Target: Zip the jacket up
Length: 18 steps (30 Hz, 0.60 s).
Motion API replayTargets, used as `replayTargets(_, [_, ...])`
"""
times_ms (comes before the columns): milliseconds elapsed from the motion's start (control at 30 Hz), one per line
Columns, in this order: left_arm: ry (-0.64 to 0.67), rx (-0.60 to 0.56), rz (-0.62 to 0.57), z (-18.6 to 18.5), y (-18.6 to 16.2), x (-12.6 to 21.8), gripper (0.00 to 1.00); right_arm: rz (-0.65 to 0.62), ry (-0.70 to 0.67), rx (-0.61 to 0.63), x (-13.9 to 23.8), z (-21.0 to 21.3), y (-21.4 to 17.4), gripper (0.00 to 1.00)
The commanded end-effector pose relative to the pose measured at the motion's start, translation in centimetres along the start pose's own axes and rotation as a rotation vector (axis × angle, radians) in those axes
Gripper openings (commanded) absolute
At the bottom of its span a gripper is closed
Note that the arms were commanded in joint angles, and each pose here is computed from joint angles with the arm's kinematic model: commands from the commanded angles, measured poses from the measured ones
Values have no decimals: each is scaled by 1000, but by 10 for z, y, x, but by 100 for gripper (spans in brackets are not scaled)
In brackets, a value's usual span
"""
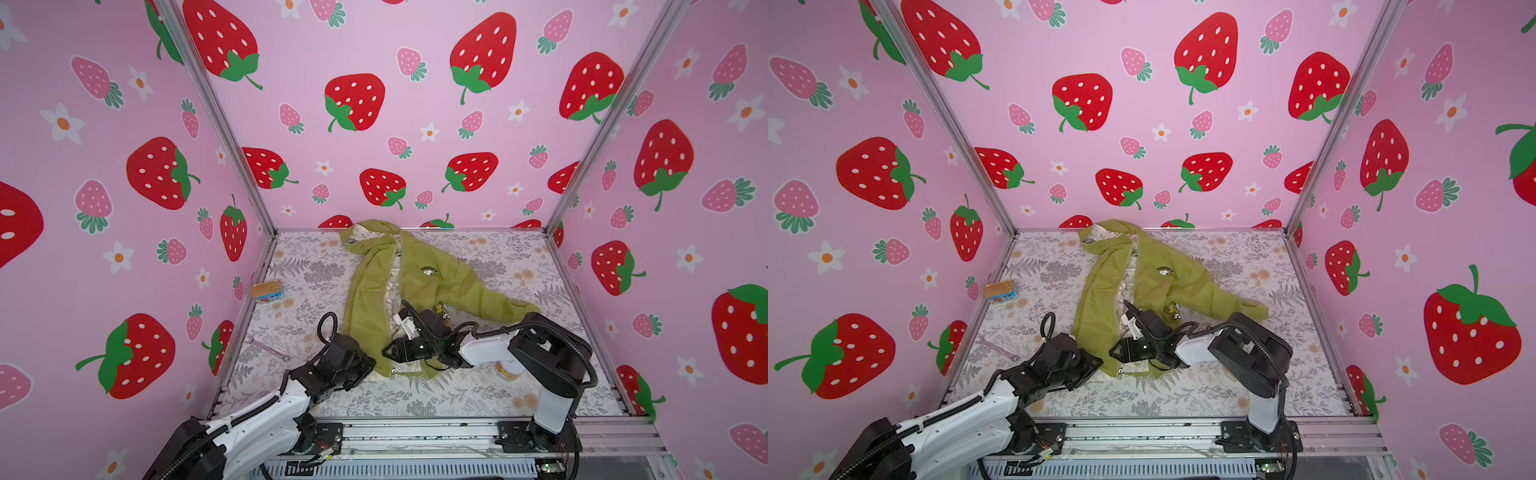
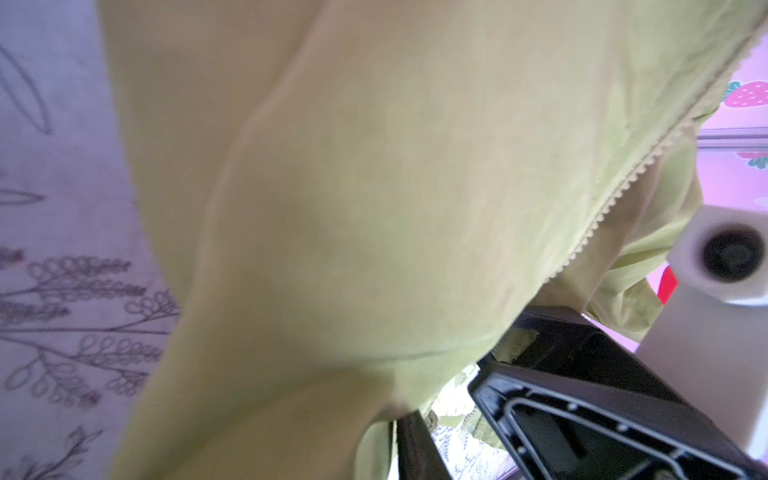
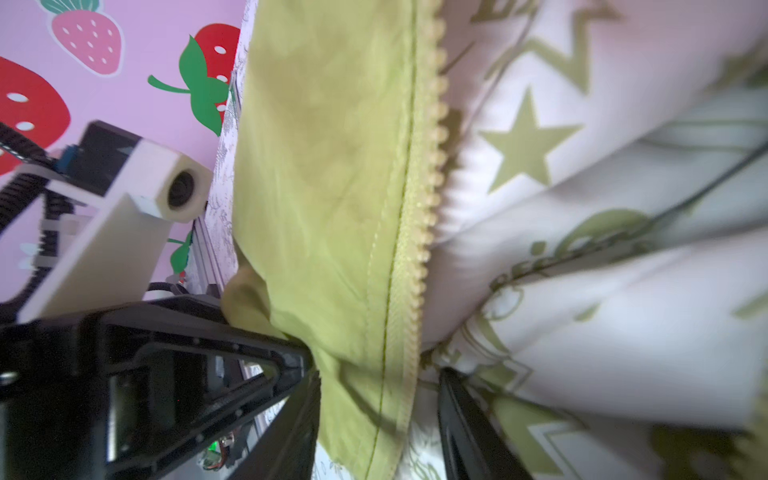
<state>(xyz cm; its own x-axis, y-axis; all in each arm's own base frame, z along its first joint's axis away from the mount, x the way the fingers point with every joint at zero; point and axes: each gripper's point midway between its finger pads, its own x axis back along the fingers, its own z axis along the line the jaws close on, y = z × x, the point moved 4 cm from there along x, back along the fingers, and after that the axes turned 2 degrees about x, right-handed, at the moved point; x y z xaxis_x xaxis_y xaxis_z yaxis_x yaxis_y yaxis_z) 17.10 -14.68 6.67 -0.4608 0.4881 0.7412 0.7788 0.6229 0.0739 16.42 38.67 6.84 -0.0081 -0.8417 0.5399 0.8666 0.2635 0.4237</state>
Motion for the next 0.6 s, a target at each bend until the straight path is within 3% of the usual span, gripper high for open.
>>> replayTargets(0, [19, -3, 0, 5, 1, -1, 25, -1, 68, -12, -3, 7, -5, 45])
replayTargets(567, [16, 5, -12, 7, 2, 0, 23, 46, 158, 53, -1, 32, -22, 35])
